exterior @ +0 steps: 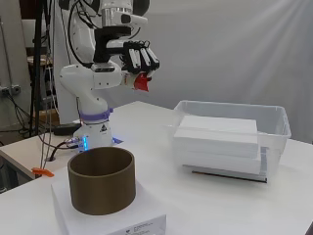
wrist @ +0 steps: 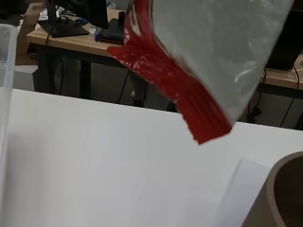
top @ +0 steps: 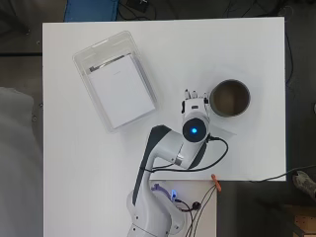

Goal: Teleoperate dual arm-hand system to remove items from a box

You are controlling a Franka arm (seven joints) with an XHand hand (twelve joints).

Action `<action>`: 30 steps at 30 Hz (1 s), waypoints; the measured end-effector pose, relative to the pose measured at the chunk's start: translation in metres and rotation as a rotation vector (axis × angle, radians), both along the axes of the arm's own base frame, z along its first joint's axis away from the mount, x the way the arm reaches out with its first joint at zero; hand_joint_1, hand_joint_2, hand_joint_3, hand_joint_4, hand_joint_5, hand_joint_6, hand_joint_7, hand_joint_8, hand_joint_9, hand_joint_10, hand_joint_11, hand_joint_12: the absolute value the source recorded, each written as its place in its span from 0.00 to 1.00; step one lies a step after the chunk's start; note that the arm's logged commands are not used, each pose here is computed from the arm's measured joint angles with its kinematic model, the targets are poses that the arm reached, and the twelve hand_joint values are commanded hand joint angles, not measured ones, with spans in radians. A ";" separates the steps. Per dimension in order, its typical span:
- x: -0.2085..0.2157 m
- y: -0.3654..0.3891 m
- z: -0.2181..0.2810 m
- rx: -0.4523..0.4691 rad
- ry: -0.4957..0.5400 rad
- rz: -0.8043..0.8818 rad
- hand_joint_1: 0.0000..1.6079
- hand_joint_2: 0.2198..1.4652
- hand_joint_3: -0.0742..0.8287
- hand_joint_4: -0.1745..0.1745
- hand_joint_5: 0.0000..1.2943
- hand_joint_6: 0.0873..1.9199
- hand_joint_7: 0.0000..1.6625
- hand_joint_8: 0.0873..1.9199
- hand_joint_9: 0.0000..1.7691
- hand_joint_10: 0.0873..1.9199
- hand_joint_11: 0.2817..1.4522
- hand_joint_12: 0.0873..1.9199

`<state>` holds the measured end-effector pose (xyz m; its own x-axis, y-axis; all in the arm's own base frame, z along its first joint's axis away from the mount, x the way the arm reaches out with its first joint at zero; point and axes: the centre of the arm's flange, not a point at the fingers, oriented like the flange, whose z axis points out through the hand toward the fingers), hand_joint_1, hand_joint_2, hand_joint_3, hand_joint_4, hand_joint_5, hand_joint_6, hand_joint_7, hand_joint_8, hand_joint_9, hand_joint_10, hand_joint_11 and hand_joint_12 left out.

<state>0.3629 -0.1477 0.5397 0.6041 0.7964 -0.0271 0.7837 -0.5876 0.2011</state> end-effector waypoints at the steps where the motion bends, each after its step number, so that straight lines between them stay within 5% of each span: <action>1: 0.006 -0.011 -0.006 -0.005 0.016 -0.018 0.65 0.79 0.09 0.80 0.62 0.73 0.67 1.00 0.80 1.00 0.79 0.98; 5: 0.039 -0.059 -0.034 0.000 0.088 -0.106 0.63 0.79 0.08 0.72 0.63 0.66 0.67 1.00 0.81 1.00 0.83 0.99; 7: 0.053 -0.089 -0.043 0.008 0.099 -0.148 0.63 0.77 0.08 0.83 0.66 0.62 0.67 1.00 0.82 1.00 0.84 0.99; 9: 0.064 -0.116 -0.054 0.010 0.138 -0.190 0.63 0.77 0.08 0.84 0.67 0.60 0.67 1.00 0.82 1.00 0.84 0.99; 11: 0.073 -0.133 -0.063 -0.001 0.166 -0.226 0.67 0.78 0.08 0.64 0.48 0.22 0.65 1.00 0.82 1.00 0.84 1.00; 13: 0.069 -0.143 -0.075 0.004 0.183 -0.250 0.70 0.79 0.08 0.63 0.51 0.03 0.65 1.00 0.80 1.00 0.83 1.00; 14: 0.067 -0.146 -0.087 0.014 0.204 -0.262 0.69 0.77 0.10 0.64 0.59 0.20 0.65 1.00 0.79 1.00 0.82 1.00; 16: 0.067 -0.157 -0.114 0.030 0.243 -0.280 0.77 0.77 0.13 0.88 0.64 0.69 0.66 1.00 0.77 1.00 0.78 1.00; 18: 0.071 -0.174 -0.143 0.027 0.282 -0.267 0.80 0.78 0.13 0.97 0.63 0.91 0.66 1.00 0.75 1.00 0.76 1.00; 19: 0.072 -0.182 -0.157 0.022 0.300 -0.258 0.80 0.79 0.12 0.89 0.54 0.70 0.59 0.89 0.66 0.85 0.59 0.93; 21: 0.074 -0.193 -0.173 -0.010 0.300 -0.238 0.30 0.54 0.07 0.62 0.18 0.19 0.20 0.29 0.24 0.32 0.21 0.38; 23: 0.081 -0.194 -0.167 -0.067 0.279 -0.226 0.10 0.48 0.08 0.51 0.06 0.01 0.06 0.04 0.11 0.07 0.12 0.08; 27: 0.085 -0.173 -0.157 -0.130 0.346 -0.228 0.04 0.50 0.09 0.53 0.10 0.00 0.04 0.00 0.10 0.00 0.11 0.00; 30: 0.083 -0.140 -0.115 -0.168 0.274 -0.180 0.02 0.56 0.09 0.55 0.15 0.00 0.08 0.00 0.13 0.00 0.13 0.00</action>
<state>0.4456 -0.2874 0.4249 0.6864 0.6486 -0.3289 0.7090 -0.6976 0.1037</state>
